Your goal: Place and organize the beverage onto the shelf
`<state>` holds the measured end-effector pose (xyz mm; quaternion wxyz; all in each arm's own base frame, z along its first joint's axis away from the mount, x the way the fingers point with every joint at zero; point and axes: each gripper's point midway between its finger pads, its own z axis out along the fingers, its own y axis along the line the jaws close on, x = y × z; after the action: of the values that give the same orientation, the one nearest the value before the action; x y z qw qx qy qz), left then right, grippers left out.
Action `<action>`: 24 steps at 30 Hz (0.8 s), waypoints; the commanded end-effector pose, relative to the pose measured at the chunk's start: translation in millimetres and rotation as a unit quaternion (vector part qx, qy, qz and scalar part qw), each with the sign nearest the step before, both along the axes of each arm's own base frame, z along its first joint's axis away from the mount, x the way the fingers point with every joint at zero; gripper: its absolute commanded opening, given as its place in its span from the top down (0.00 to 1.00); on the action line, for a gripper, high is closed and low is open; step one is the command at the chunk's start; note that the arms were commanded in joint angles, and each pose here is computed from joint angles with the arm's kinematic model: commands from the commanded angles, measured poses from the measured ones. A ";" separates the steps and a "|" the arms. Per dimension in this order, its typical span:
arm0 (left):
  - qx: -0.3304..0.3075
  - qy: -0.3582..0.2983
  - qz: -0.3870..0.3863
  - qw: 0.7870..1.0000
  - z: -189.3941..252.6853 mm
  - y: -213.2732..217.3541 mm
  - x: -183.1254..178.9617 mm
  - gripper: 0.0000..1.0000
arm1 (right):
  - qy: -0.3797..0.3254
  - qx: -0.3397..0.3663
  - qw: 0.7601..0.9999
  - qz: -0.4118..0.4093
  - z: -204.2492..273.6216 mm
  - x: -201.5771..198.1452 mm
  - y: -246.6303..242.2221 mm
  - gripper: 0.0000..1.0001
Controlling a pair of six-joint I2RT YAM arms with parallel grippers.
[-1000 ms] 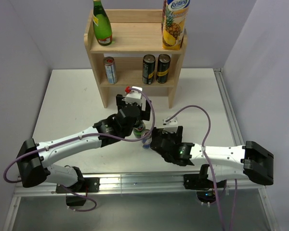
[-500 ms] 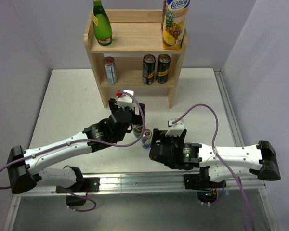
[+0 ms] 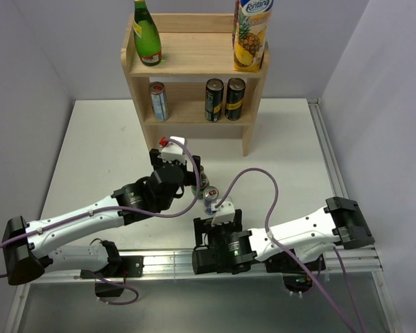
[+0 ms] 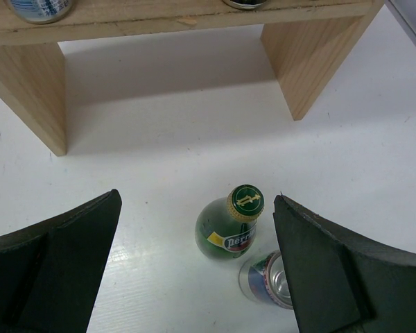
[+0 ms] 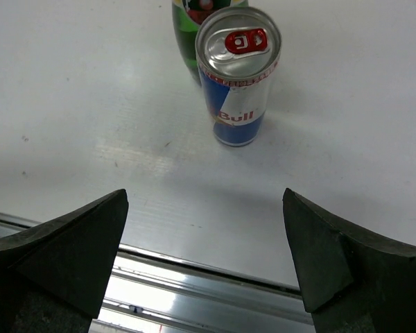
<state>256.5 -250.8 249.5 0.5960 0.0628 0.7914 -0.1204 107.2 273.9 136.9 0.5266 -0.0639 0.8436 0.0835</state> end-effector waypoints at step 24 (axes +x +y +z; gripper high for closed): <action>-0.006 0.011 0.004 1.000 -19.6 11.3 -9.2 0.01 | 0.001 0.036 0.998 -0.046 -70.2 89.0 7.4 0.00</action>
<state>250.4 -242.3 226.3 0.5827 0.0677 0.8024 -0.1095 184.0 279.7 66.5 0.5172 -0.0195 0.8515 0.0841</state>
